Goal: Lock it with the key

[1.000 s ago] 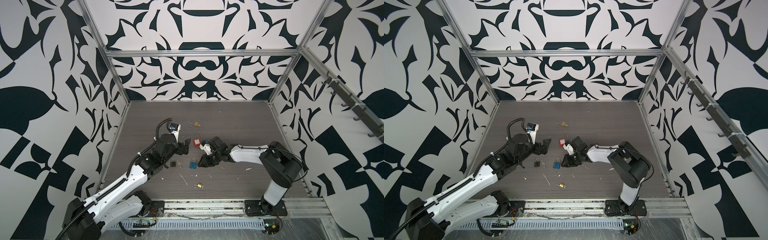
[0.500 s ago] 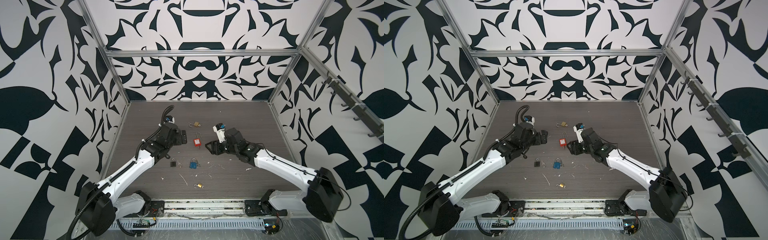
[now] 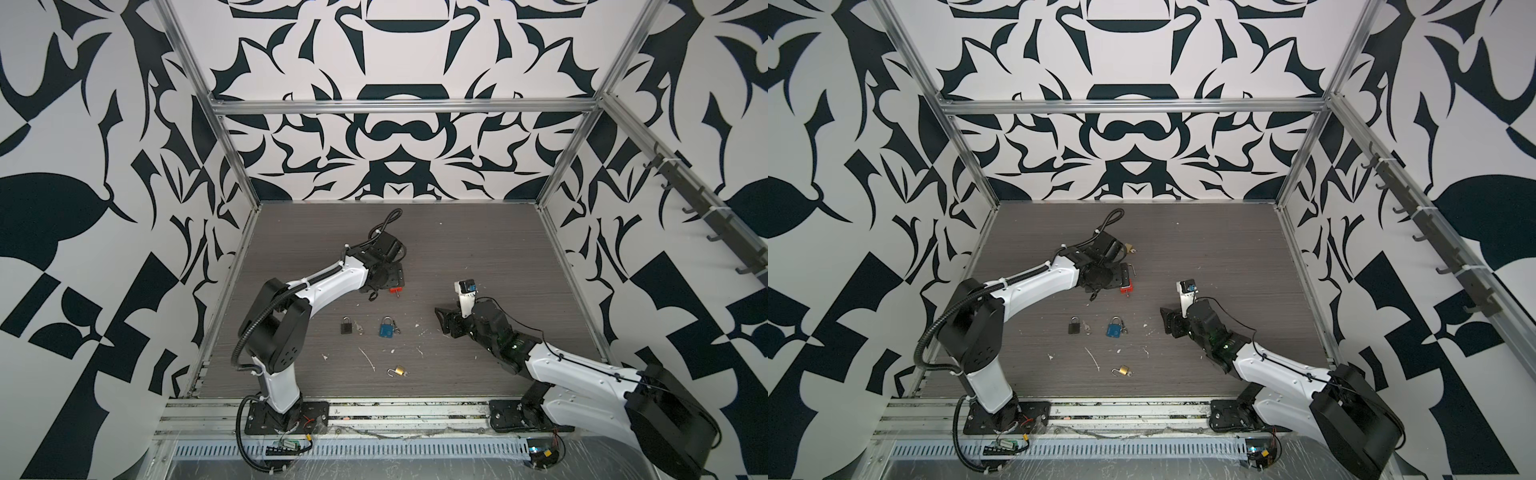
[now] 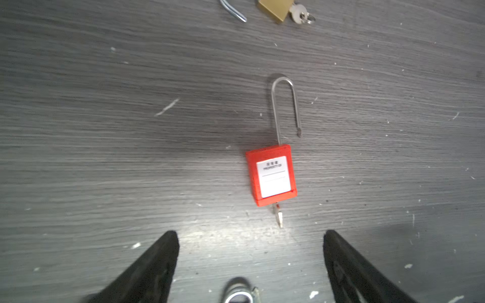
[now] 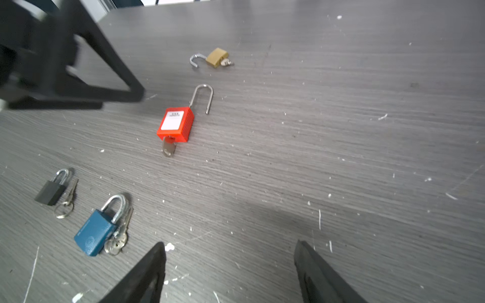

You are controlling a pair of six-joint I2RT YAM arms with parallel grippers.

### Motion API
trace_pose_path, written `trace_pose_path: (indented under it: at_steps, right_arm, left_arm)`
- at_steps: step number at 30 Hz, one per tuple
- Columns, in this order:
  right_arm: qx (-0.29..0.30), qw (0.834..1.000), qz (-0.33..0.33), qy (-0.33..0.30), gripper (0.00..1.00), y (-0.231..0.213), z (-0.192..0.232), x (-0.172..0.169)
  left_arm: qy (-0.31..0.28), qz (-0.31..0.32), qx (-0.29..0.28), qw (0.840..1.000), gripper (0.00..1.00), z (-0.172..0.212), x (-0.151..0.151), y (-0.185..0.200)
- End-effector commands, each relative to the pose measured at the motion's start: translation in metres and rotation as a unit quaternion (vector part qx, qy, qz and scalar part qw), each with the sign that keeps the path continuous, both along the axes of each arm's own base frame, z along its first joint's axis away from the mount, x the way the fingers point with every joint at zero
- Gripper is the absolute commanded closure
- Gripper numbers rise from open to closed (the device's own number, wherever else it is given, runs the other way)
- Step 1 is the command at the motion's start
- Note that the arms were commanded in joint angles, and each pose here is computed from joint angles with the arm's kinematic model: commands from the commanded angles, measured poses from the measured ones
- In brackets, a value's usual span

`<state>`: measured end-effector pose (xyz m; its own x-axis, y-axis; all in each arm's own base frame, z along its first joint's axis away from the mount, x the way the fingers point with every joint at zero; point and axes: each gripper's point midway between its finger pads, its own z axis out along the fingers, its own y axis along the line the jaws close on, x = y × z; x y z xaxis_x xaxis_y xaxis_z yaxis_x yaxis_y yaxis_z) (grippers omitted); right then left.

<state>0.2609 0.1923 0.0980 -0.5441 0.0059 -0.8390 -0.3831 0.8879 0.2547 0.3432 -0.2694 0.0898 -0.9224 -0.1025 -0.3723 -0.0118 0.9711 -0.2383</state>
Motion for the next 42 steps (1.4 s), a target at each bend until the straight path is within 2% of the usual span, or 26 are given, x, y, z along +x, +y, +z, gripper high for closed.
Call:
trace_pose_path:
  at_steps: [1,6,10,16,29,37,39,42]
  right_arm:
    - [0.047,0.996,-0.001,-0.072,0.21,0.011,0.039,0.013]
    - [0.048,0.995,0.002,-0.083,0.21,0.012,0.042,0.015]
    - [0.055,0.994,0.001,-0.091,0.21,0.013,0.045,0.016]
    - [0.055,0.994,0.009,-0.096,0.21,0.016,0.048,0.018]
    - [0.064,0.994,0.014,-0.089,0.21,0.023,0.049,0.020]
    - [0.063,0.994,0.012,-0.088,0.21,0.024,0.049,0.023]
    - [0.063,0.994,0.008,-0.088,0.21,0.023,0.050,0.023]
    - [0.061,0.994,0.003,-0.086,0.21,0.022,0.051,0.025]
  left_arm:
    - [0.028,0.014,0.002,1.000,0.14,-0.005,-0.004,-0.009]
    - [0.037,0.027,0.037,0.998,0.23,-0.026,0.000,-0.014]
    - [0.041,0.039,0.060,0.997,0.38,-0.040,0.003,-0.011]
    - [0.037,0.047,0.087,0.994,0.40,-0.056,0.008,-0.008]
    - [0.023,0.032,0.072,0.997,0.39,-0.061,0.019,-0.022]
    - [0.029,0.033,0.094,0.995,0.39,-0.074,0.019,-0.018]
    - [0.031,0.032,0.099,0.994,0.41,-0.078,0.019,-0.017]
    - [0.035,0.027,0.104,0.994,0.49,-0.081,0.018,-0.016]
